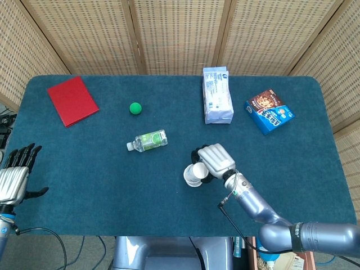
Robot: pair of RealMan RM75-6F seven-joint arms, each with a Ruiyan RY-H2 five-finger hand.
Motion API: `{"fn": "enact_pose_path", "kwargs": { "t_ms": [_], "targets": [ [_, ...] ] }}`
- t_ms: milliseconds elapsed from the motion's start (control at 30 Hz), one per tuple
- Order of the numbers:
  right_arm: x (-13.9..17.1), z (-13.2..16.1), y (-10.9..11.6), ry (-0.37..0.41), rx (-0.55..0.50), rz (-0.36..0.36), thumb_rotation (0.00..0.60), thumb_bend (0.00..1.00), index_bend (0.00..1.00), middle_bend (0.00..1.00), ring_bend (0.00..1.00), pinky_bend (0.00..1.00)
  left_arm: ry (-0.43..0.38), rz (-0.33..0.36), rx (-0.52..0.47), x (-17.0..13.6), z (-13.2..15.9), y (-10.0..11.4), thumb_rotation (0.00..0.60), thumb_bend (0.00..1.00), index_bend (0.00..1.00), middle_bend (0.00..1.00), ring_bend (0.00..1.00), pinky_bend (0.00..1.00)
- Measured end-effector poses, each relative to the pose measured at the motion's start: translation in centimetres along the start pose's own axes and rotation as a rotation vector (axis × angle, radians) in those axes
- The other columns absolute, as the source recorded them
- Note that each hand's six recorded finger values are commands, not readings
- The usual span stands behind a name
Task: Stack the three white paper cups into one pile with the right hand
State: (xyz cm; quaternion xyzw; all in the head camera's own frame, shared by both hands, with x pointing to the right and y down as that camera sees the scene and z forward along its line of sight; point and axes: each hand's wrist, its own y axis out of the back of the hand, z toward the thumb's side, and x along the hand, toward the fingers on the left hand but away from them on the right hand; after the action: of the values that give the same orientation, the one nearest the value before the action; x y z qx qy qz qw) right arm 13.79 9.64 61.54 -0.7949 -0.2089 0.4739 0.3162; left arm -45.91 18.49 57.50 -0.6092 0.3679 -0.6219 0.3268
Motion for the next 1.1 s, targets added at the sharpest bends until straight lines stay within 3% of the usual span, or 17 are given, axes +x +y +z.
{"fn": "enact_pose_path", "kwargs": {
  "t_ms": [133, 233, 300, 367, 433, 567, 800, 1100],
  "targets": [
    [-0.5, 0.1, -0.1, -0.009, -0.003, -0.001, 0.600, 0.11, 0.50, 0.50, 0.38, 0.50, 0.003, 0.002, -0.001, 0.0, -0.1, 0.0, 0.600, 0.14, 0.00, 0.00, 0.00, 0.00],
    [-0.6, -0.1, -0.1, -0.015, 0.003, 0.002, 0.600, 0.12, 0.47, 0.37, 0.35, 0.48, 0.005, 0.001, 0.000, 0.0, -0.1, 0.0, 0.600, 0.14, 0.00, 0.00, 0.00, 0.00],
    [-0.7, -0.1, -0.3, -0.019, 0.006, 0.011, 0.600, 0.11, 0.37, 0.23, 0.22, 0.39, 0.005, 0.000, 0.000, 0.0, -0.1, 0.0, 0.600, 0.14, 0.00, 0.00, 0.00, 0.00],
    [-0.6, -0.2, -0.6, -0.021, 0.007, 0.035, 0.600, 0.08, 0.23, 0.07, 0.05, 0.24, 0.005, 0.000, 0.000, 0.1, -0.1, 0.0, 0.600, 0.14, 0.00, 0.00, 0.00, 0.00],
    [-0.5, -0.3, -0.9, -0.022, 0.008, 0.069, 0.600, 0.05, 0.16, 0.01, 0.00, 0.15, 0.005, -0.001, 0.001, 0.1, -0.1, 0.0, 0.600, 0.14, 0.00, 0.00, 0.00, 0.00],
    [-0.1, -0.5, -1.0, -0.022, 0.005, 0.111, 0.600, 0.04, 0.14, 0.00, 0.00, 0.04, 0.004, -0.002, 0.001, 0.0, -0.1, 0.0, 0.600, 0.14, 0.00, 0.00, 0.00, 0.00],
    [0.7, -0.3, 0.1, -0.009, -0.006, 0.087, 0.600, 0.02, 0.14, 0.00, 0.00, 0.00, 0.002, 0.001, -0.002, -0.1, -0.1, 0.1, 0.600, 0.14, 0.00, 0.00, 0.00, 0.00],
    [4.3, -4.0, 2.9, -0.012, 0.100, -0.118, 0.600, 0.00, 0.12, 0.00, 0.00, 0.00, -0.011, 0.013, -0.008, -0.3, 0.0, 0.2, 0.600, 0.14, 0.00, 0.00, 0.00, 0.00]
  ]
}}
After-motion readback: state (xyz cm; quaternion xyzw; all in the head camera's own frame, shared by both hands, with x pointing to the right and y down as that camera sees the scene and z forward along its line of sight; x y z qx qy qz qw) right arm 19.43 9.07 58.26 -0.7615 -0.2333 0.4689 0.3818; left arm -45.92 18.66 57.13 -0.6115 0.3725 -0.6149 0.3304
